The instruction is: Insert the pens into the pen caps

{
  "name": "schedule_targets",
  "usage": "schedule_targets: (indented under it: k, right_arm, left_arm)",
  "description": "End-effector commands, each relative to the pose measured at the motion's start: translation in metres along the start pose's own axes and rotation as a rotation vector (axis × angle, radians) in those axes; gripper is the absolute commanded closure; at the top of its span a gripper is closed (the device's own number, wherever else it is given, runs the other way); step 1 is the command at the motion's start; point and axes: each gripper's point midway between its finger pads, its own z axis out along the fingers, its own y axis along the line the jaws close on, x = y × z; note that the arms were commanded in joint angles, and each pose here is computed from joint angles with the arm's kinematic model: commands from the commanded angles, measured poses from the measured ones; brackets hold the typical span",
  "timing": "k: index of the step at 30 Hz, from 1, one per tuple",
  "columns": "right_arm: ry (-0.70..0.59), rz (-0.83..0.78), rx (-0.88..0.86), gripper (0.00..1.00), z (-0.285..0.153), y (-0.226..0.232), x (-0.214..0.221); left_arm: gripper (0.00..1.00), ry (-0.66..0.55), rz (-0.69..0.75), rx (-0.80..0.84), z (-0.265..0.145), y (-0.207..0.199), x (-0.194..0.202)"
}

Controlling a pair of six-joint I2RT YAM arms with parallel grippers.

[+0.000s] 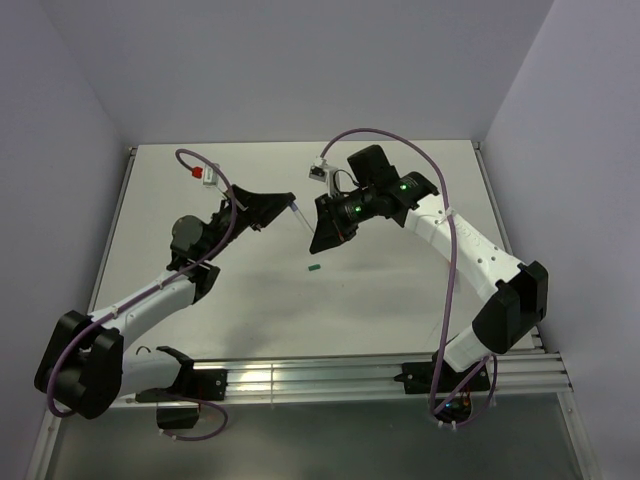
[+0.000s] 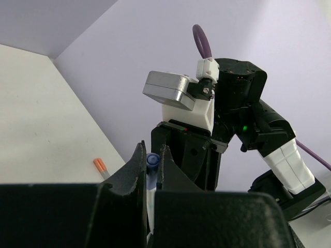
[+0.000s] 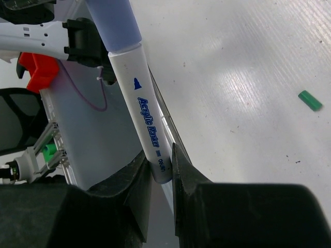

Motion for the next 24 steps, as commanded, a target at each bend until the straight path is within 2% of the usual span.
schedule_targets:
  k: [1, 11, 24]
  right_arm:
    - [-0.545, -0.433, 0.029, 1.0, -0.05, 0.041, -0.16]
    - [-0.556, -0.467, 0.062, 1.0, -0.058, 0.042, -0.164]
    - [-0.553, -0.481, 0.084, 1.0, -0.055, 0.039, -0.166]
  left_arm:
    - [1.0, 0.682, -0.209, 0.1, -0.066, -0.022, 0.151]
    - [1.0, 0.746, -0.189, 0.075, -0.072, -0.018, 0.159]
    - [1.0, 0.741, -0.236, 0.042, -0.07, -0.016, 0.162]
